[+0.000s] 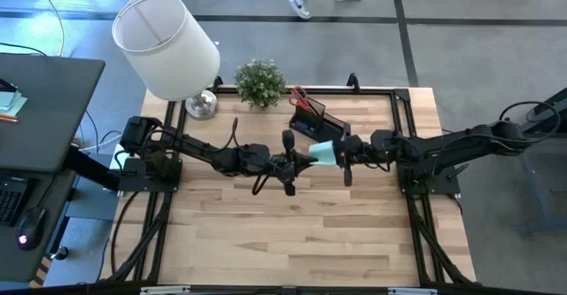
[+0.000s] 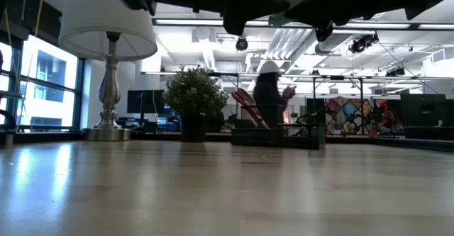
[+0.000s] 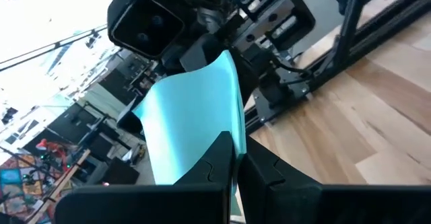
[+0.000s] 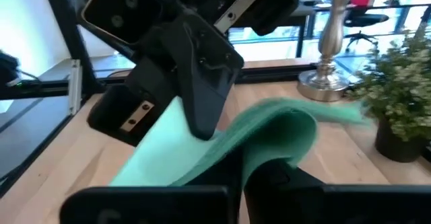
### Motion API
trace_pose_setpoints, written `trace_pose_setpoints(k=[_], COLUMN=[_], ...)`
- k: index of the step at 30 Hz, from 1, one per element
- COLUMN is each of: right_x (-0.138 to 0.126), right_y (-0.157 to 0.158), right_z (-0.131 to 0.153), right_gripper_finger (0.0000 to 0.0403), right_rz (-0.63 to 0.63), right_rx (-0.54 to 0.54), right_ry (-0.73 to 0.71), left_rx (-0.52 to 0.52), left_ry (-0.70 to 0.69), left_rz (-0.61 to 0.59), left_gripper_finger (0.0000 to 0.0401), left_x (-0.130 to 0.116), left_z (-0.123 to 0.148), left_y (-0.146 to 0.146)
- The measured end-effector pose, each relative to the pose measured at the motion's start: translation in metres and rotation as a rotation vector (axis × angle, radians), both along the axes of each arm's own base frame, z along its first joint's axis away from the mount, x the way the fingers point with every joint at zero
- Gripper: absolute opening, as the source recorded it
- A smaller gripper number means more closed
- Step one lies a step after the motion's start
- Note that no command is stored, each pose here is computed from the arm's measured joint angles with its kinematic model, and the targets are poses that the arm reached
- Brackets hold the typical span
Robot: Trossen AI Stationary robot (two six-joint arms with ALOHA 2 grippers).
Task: Pick and place office supplies into organizer
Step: Put the blue sticky notes in the black desk organizer
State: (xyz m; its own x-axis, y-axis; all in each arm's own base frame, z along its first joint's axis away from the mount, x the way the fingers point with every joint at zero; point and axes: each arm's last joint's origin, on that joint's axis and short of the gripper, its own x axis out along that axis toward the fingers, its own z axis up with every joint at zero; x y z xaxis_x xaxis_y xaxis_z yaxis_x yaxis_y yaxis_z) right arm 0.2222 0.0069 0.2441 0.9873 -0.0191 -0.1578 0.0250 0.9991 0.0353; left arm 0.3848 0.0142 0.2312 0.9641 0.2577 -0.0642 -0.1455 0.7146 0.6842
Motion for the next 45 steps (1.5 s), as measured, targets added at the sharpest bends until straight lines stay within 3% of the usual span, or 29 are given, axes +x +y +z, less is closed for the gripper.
trace_pose_setpoints(k=[14, 31, 40, 45], right_x=[0.0001, 0.0002, 0.0001, 0.0000], right_y=[0.0007, 0.0039, 0.0038, 0.0039], right_z=[-0.0025, -0.0021, -0.0035, -0.0039], right_gripper_finger=[0.0017, 0.0130, 0.0166, 0.0178], right_rz=[0.020, 0.125, 0.119, 0.119], right_rx=[-0.017, -0.002, 0.021, 0.021], right_ry=[0.023, 0.015, 0.029, 0.033], left_rx=[0.036, 0.083, 0.211, 0.221], left_ry=[0.019, 0.054, 0.147, 0.157], left_rz=[0.017, 0.022, 0.075, 0.047], left_gripper_finger=[0.0000, 0.0000, 0.0000, 0.0000], left_x=[-0.0004, -0.0007, -0.0019, -0.0018], left_z=[-0.0007, -0.0021, -0.0065, -0.0074], left_y=[0.0011, 0.0014, 0.0028, 0.0023])
